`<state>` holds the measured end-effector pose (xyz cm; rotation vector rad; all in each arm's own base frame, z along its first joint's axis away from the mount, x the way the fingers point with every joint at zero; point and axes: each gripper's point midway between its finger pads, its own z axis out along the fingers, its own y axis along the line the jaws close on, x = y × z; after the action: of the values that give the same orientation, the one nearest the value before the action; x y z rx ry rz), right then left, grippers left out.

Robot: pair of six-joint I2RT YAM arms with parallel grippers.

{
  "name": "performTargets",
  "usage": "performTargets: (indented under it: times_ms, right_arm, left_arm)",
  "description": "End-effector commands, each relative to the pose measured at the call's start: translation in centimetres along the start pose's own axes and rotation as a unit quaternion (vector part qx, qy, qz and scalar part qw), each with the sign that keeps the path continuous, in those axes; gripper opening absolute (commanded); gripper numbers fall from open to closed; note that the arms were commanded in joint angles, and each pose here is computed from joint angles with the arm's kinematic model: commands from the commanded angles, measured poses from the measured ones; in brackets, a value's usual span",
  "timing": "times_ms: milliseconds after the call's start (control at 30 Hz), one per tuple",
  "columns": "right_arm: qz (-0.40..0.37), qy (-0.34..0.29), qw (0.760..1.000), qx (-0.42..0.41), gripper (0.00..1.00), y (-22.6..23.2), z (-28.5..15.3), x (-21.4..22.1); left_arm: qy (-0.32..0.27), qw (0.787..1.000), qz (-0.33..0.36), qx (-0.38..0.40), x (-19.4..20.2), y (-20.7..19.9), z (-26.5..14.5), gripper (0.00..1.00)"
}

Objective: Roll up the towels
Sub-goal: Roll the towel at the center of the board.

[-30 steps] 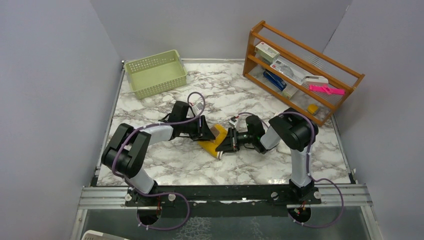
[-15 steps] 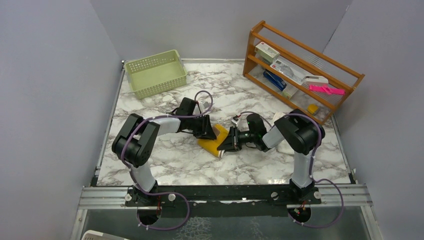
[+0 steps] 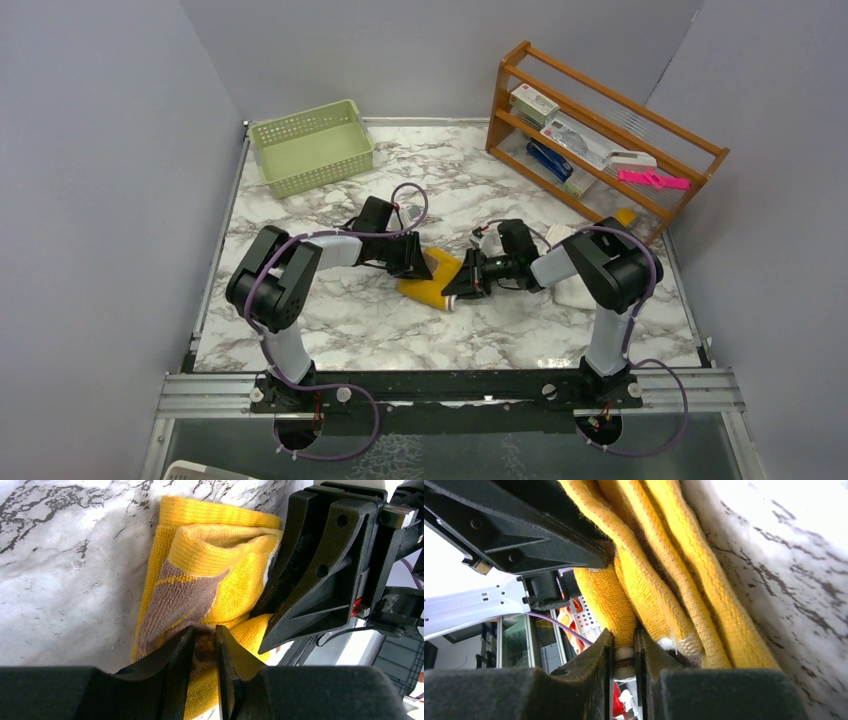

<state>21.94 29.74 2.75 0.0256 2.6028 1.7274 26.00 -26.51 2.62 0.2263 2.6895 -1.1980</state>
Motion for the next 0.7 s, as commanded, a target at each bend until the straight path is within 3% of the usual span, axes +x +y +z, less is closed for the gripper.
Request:
performTargets:
  times_ms: [0, 200, 367, 500, 667]
  right_arm:
    - [0.041, 0.017, 0.998, 0.05, 0.01, -2.8, -0.6, 0.7]
    - [0.067, 0.024, 0.995, 0.063, 0.01, -3.8, -0.8, 0.9]
    - [0.087, 0.029, 0.993, 0.075, 0.01, -4.7, -1.0, 1.5]
    - [0.098, 0.031, 0.991, 0.08, 0.01, -5.0, -0.9, 1.6]
    - [0.096, 0.029, 0.991, 0.086, 0.01, -4.9, -0.8, 1.0]
  left_arm:
    - [0.043, 0.994, -0.036, -0.098, 4.3, 5.3, -0.1, 0.28]
    - [0.017, 0.994, -0.023, -0.107, 2.6, 4.3, -1.5, 0.28]
    - [-0.083, 0.992, 0.017, -0.092, -2.0, 0.9, -5.7, 0.38]
    - [-0.124, 0.991, 0.053, -0.019, -3.0, -3.0, -7.5, 0.41]
    - [-0.101, 0.989, 0.05, 0.09, -0.2, -6.1, -7.0, 0.3]
